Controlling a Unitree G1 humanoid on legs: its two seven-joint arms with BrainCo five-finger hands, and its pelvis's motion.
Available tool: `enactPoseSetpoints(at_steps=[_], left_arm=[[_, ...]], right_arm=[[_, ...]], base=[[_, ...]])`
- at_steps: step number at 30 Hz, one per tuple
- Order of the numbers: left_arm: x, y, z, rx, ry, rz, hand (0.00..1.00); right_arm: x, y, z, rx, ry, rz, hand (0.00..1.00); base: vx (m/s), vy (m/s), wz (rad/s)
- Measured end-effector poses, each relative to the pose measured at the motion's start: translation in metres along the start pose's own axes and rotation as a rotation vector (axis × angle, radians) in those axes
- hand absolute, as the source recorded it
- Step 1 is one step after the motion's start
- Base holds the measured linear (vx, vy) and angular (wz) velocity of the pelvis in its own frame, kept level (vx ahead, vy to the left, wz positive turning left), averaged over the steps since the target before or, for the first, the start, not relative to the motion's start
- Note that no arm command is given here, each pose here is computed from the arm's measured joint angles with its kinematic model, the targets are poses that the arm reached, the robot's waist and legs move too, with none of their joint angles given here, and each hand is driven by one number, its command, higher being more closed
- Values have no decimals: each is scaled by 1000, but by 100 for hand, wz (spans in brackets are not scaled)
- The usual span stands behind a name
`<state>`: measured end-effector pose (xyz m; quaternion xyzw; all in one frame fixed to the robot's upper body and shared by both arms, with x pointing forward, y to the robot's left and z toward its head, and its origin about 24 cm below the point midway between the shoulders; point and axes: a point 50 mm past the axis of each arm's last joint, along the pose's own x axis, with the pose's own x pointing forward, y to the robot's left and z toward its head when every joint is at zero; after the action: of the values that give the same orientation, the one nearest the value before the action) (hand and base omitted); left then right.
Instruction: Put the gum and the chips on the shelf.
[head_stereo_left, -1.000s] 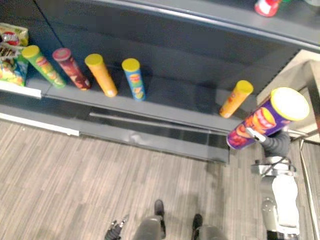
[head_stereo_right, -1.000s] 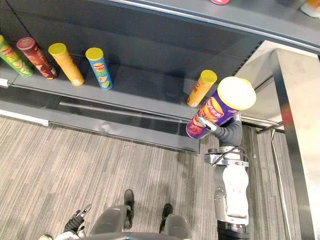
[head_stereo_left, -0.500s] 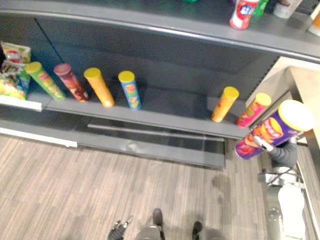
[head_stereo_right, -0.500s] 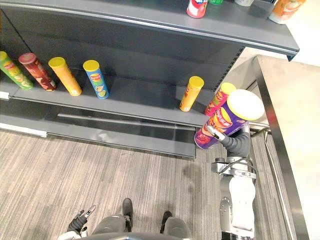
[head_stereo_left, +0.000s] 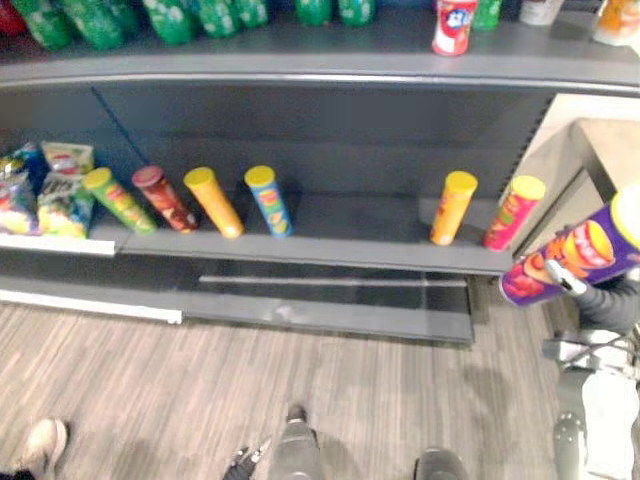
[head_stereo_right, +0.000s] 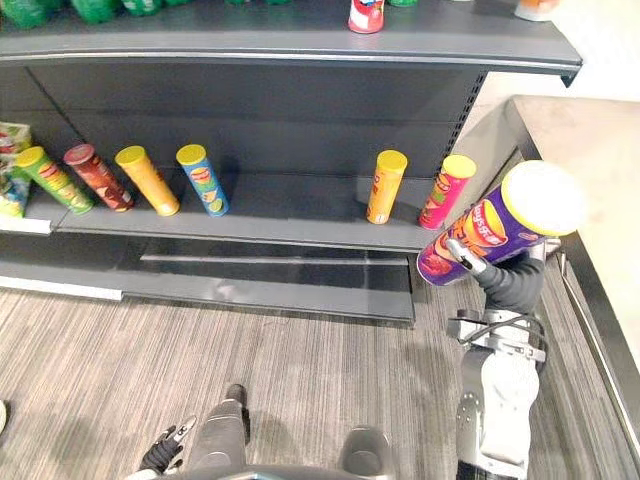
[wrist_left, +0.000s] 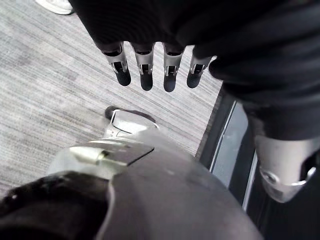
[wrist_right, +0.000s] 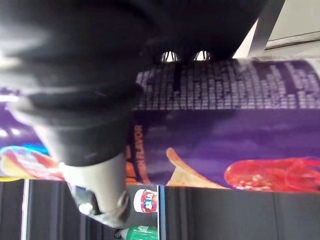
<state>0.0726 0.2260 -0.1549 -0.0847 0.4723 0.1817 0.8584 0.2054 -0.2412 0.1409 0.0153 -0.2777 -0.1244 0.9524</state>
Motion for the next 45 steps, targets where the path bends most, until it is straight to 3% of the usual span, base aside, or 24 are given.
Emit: enactPoseSetpoints(at_steps=[3, 9, 16, 35, 45], left_arm=[[1, 7, 4, 15, -11, 19, 0], [10, -6, 32, 81, -79, -18, 0], [9, 1, 31, 105, -78, 15, 0], [6, -1, 10, 41, -5, 26, 0], [6, -2, 8, 59, 8, 34, 0]], right_arm=[[-2, 0, -3, 2, 18, -3, 100], [6, 6, -1, 12, -5, 9, 100], [11, 36, -14, 59, 35, 98, 100], [-12, 23, -36, 27, 182, 86, 100], [-33, 53, -68, 109, 350, 226, 100]], base=[[267, 415, -31], [297, 496, -43], [132, 313, -55], [13, -105, 10], [18, -4, 2]])
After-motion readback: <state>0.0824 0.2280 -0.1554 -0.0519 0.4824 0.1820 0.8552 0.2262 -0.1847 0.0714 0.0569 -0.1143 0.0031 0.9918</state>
